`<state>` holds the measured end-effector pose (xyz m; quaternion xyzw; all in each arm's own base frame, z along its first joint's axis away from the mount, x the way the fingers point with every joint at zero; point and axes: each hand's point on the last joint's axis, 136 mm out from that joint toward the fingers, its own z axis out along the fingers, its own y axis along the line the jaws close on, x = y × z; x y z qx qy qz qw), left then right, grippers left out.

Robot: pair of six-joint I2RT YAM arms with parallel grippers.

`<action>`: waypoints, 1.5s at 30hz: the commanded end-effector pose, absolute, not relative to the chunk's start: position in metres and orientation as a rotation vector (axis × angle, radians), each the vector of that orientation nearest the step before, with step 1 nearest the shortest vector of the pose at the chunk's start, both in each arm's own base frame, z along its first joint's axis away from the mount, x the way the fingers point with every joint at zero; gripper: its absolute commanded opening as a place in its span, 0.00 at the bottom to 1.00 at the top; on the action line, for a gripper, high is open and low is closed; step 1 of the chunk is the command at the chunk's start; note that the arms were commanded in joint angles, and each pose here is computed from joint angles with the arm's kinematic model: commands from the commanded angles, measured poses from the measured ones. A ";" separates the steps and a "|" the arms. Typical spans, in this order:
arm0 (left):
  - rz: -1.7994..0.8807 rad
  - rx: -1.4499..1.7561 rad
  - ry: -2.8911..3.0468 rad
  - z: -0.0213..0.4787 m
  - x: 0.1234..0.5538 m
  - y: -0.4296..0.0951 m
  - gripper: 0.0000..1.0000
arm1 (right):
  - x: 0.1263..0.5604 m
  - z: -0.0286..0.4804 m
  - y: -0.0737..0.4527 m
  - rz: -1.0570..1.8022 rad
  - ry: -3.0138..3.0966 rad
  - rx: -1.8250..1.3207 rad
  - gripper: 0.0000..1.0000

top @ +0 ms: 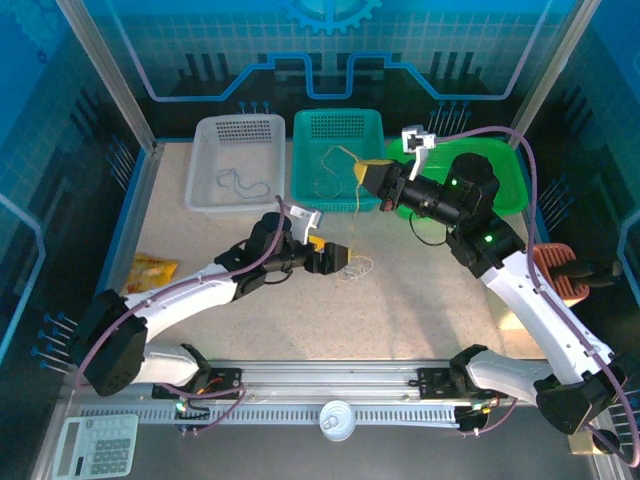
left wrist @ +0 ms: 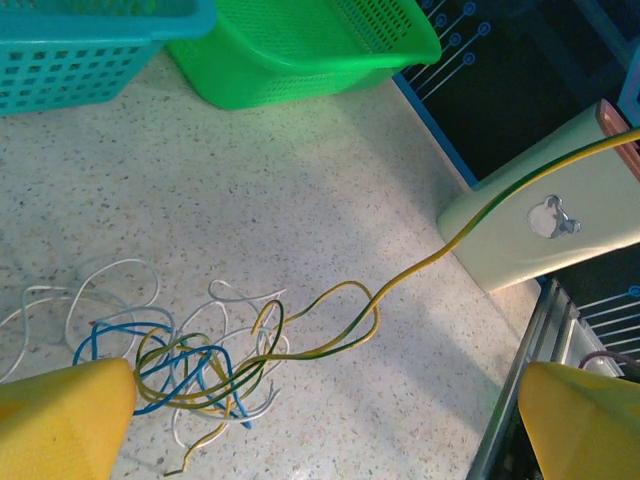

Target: Untangle the cables

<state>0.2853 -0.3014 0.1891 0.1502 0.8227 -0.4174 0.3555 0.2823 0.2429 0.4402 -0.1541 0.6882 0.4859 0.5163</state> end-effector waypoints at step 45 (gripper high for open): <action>-1.057 0.383 2.236 0.098 0.281 -0.309 0.65 | 0.270 0.617 0.184 1.214 1.195 -0.239 0.00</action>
